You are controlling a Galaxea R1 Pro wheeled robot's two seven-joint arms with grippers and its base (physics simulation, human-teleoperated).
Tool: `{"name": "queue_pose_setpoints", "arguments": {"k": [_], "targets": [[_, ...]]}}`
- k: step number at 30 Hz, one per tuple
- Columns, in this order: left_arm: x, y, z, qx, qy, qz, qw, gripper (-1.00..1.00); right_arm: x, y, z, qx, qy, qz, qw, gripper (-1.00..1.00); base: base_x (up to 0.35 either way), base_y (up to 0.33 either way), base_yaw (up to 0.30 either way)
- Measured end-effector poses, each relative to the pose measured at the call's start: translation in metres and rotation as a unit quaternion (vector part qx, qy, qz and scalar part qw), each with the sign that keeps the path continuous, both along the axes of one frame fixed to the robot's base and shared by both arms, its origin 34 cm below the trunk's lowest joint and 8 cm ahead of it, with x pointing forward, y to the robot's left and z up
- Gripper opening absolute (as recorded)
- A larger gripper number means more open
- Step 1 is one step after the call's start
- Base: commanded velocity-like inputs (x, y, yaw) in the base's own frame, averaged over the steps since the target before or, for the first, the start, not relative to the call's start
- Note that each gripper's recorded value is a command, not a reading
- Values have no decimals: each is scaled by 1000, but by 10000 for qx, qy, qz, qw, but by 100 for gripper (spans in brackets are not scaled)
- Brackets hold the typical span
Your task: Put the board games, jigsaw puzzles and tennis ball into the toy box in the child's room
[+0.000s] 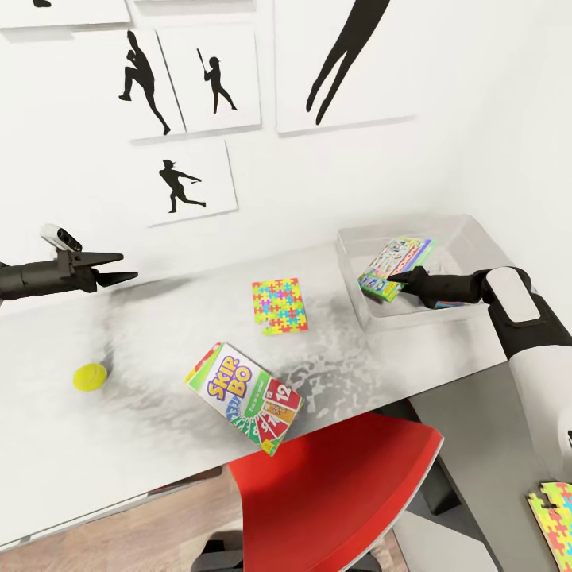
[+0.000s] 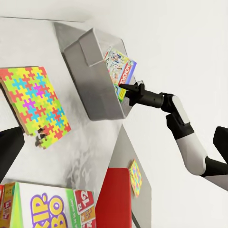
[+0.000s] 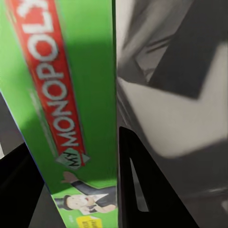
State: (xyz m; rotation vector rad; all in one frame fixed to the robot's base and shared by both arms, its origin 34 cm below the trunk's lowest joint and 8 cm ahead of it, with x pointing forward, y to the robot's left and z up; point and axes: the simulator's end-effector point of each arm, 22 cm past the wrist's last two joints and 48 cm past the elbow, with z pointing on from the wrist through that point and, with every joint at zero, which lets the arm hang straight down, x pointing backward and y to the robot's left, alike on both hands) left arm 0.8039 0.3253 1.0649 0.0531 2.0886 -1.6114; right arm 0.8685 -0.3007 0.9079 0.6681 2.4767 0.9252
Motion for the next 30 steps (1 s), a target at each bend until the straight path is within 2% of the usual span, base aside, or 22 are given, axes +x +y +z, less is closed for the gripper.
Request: {"name": "queue_pose_setpoints", "arguments": {"k": [17,18,30], "targets": [[1,0,-1,-2,10,2,10000,100,10,-2,10,-76,-92,23,9999,-100,0,0,0],[1,0,-2,0,11,2,10000,100,10,-2,10,-77,-97,23,9999,100,0,0,0],[0,0,-2,0,12,0,10000,100,14,-1,15,-69,-140,26,9999,100,0,0,0]]}}
